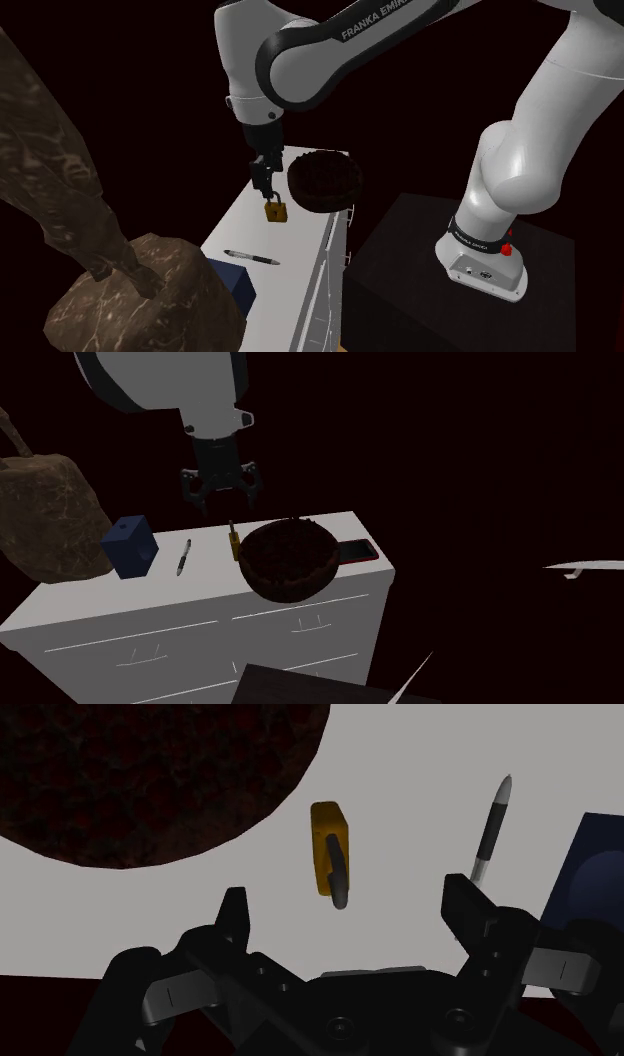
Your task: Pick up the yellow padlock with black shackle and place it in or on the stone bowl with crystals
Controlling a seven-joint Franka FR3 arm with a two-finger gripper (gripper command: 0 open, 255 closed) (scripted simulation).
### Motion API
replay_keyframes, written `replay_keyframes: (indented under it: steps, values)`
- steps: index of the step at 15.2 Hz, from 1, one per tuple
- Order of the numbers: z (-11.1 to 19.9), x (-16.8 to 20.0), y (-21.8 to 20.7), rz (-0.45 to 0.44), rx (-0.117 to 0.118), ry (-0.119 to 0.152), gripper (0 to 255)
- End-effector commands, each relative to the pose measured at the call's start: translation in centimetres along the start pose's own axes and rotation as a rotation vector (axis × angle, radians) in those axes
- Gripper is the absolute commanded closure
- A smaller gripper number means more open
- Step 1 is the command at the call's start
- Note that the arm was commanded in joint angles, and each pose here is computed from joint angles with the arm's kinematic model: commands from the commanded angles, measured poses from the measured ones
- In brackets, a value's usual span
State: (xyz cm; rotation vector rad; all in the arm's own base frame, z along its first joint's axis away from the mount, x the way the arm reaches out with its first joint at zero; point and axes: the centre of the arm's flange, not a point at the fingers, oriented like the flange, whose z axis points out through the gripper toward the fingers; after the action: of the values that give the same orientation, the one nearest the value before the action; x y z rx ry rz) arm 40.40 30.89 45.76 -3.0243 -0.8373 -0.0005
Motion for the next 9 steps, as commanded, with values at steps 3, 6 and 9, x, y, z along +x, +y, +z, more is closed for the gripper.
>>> replay_keyframes:
  steps: [3,6,9]
  values:
    - [2.1,0.1,-0.1,-0.001,0.0,0.0,0]
    - [2.4,0.1,-0.1,-0.001,0.0,0.0,0]
    - [2.4,0.1,-0.1,-0.001,0.0,0.0,0]
